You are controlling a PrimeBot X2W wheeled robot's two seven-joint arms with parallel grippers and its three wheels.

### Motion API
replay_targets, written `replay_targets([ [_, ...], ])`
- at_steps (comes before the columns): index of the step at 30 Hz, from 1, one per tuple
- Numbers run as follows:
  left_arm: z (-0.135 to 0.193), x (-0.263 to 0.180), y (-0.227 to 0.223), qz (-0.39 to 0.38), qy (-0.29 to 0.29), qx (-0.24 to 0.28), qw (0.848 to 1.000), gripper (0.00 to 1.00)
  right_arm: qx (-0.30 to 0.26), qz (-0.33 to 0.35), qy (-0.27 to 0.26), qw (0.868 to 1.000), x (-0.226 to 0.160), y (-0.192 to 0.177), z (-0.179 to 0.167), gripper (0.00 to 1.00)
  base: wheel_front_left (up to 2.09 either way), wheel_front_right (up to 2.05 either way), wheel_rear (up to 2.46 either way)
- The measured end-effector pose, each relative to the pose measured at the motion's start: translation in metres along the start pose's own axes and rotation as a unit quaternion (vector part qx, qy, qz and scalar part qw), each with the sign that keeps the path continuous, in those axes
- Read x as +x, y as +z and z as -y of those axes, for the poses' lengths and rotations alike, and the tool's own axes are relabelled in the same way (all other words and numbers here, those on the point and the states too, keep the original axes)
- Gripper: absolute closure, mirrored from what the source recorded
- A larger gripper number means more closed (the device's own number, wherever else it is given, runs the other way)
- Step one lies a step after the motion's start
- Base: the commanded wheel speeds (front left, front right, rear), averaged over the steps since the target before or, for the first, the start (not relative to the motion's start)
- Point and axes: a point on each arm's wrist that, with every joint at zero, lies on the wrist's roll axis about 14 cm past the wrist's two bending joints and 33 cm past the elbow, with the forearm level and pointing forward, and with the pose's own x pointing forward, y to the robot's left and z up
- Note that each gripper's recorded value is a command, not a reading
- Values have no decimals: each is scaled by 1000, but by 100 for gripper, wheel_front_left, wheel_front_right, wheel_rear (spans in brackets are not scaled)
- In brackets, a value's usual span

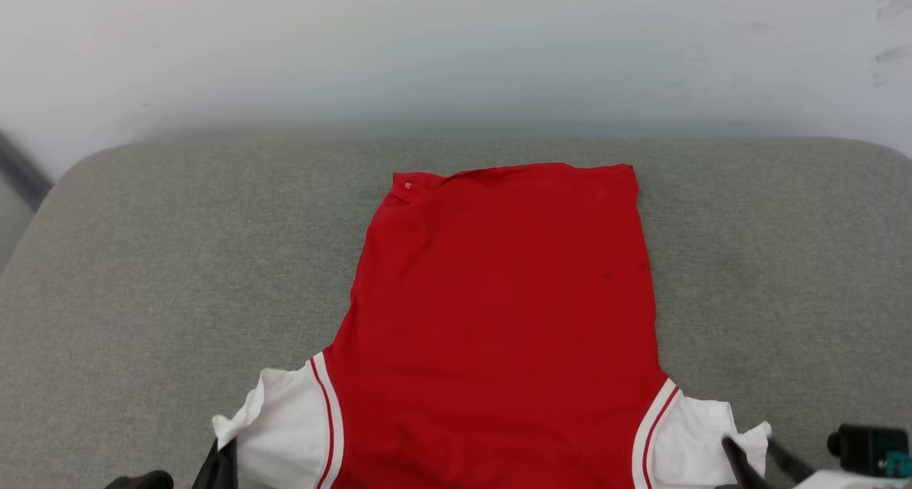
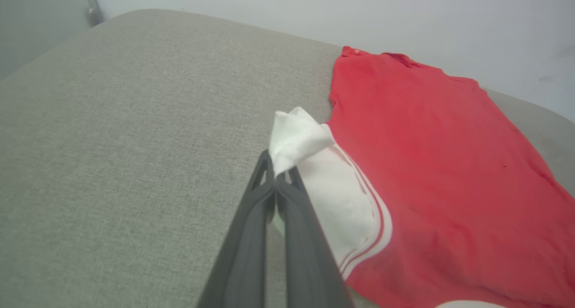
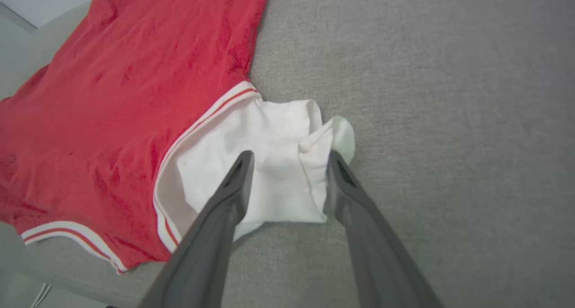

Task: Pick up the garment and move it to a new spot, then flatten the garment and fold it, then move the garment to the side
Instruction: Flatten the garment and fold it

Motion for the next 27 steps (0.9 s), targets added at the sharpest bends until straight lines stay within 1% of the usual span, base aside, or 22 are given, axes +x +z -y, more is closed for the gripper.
replay_targets([
  [3,8,5,10,20,-13,3,1000,100,-2,56,24,998,8,38,-18,0,0,0,0],
  [5,8,12,17,29,-16,12,999,100,-14,101,39,994,19,74,-29,0,0,0,0],
  [8,10,22,30,49,-24,24,998,100,-26,160,42,986,34,126,-33,0,0,0,0],
  [11,14,34,40,67,-32,30,997,100,-37,171,37,984,59,161,-30,0,0,0,0],
  [15,21,49,44,76,-43,33,996,100,-44,132,28,990,107,188,-23,0,0,0,0],
  [18,23,61,46,86,-46,33,995,100,-44,84,21,995,145,196,-19,0,0,0,0],
  [23,27,79,40,87,-51,26,995,100,-57,-2,9,998,203,200,-17,0,0,0,0],
  [27,25,92,33,84,-46,25,995,100,-57,-93,3,994,244,179,-20,0,0,0,0],
])
